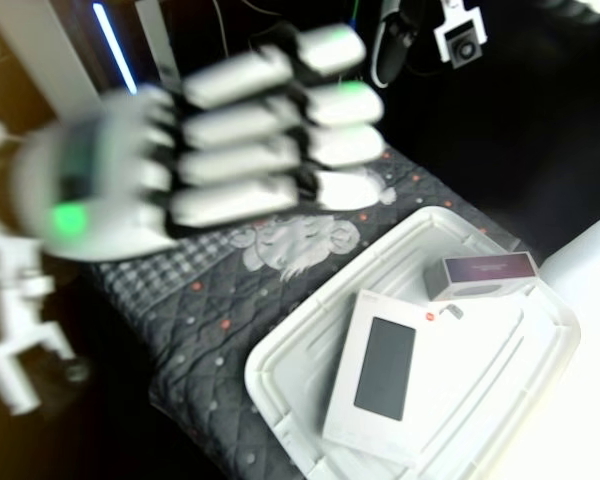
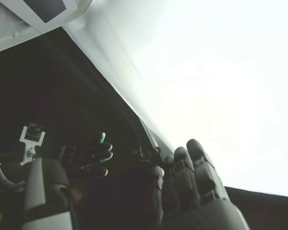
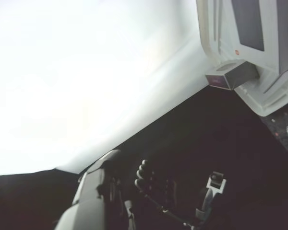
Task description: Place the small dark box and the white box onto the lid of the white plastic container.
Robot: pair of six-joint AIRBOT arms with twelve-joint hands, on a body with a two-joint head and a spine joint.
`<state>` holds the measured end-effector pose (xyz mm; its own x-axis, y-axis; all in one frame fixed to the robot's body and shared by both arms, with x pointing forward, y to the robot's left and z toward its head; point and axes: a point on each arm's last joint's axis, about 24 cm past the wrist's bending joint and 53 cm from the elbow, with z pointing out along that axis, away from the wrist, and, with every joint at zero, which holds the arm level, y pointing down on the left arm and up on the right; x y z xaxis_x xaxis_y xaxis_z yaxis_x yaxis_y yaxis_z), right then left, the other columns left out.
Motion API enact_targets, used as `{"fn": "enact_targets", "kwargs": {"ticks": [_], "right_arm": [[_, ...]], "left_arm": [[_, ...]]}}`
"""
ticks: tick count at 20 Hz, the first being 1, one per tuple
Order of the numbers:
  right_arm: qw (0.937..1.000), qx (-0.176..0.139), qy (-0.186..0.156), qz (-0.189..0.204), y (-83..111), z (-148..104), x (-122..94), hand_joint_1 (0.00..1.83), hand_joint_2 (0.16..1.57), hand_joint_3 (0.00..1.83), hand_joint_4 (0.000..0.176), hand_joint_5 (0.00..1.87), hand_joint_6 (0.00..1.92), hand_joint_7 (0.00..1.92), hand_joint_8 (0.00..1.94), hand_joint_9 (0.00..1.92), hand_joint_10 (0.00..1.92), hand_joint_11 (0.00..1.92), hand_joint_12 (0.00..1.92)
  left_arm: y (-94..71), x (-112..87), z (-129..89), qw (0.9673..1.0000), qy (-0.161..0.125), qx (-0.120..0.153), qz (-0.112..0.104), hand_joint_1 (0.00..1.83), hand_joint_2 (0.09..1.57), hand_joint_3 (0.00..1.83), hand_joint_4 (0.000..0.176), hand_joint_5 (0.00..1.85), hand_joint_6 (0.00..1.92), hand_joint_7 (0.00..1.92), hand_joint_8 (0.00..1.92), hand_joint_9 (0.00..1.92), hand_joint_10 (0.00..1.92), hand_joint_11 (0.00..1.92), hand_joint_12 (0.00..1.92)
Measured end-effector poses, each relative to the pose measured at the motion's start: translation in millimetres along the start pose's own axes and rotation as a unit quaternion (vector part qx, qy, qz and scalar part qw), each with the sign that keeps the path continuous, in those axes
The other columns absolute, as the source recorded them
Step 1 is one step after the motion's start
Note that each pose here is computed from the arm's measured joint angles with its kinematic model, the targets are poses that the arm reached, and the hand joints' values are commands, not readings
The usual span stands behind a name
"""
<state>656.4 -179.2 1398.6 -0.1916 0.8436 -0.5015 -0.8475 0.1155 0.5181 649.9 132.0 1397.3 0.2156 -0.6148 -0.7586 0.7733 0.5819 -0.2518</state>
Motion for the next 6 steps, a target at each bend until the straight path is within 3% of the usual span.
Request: {"fn": "enact_targets", "kwargs": {"ticks": [1, 3, 4, 5, 6], "right_arm": [[1.0000, 0.004, 0.003, 0.006, -3.5, -7.5, 5.2, 0.83, 0.80, 0.00, 0.176, 0.00, 0.00, 0.02, 0.00, 0.11, 0.03, 0.00, 0.17], [0.9999, -0.004, -0.002, 0.015, -1.5, -18.5, 8.1, 0.81, 0.80, 0.00, 0.176, 0.00, 0.00, 0.06, 0.00, 0.12, 0.01, 0.00, 0.13], [0.9998, -0.009, -0.008, 0.018, 0.8, -19.2, 5.6, 0.80, 0.79, 0.00, 0.176, 0.00, 0.00, 0.08, 0.00, 0.11, 0.00, 0.00, 0.09], [0.9995, -0.016, -0.018, 0.020, 4.2, -19.5, 1.0, 0.79, 0.79, 0.00, 0.176, 0.00, 0.00, 0.09, 0.00, 0.13, 0.01, 0.00, 0.10], [0.9991, -0.024, -0.024, 0.024, 8.6, -20.6, -0.7, 0.78, 0.80, 0.00, 0.176, 0.00, 0.00, 0.09, 0.00, 0.15, 0.01, 0.00, 0.31]], "left_arm": [[-5.0, -2.4, -1.8, 0.9999, -0.008, 0.007, -0.002, 1.02, 0.85, 0.01, 0.055, 0.14, 0.01, 0.17, 0.01, 0.17, 0.01, 0.00, 0.28], [-12.2, -2.0, -13.6, 0.9998, -0.012, 0.018, -0.004, 0.99, 0.87, 0.01, 0.075, 0.15, 0.00, 0.15, 0.01, 0.18, 0.00, 0.00, 0.16], [-14.2, 0.2, -19.5, 0.9997, -0.008, 0.021, -0.002, 0.95, 0.88, 0.00, 0.090, 0.17, 0.00, 0.16, 0.00, 0.20, 0.00, 0.00, 0.20], [-15.5, 3.2, -25.9, 0.9997, -0.006, 0.022, -0.005, 0.97, 0.86, 0.00, 0.093, 0.16, 0.00, 0.15, 0.00, 0.19, 0.00, 0.00, 0.18], [-16.8, 2.3, -32.9, 0.9997, -0.009, 0.023, -0.007, 0.98, 0.86, 0.00, 0.075, 0.15, 0.00, 0.15, 0.00, 0.18, 0.00, 0.00, 0.19]]}}
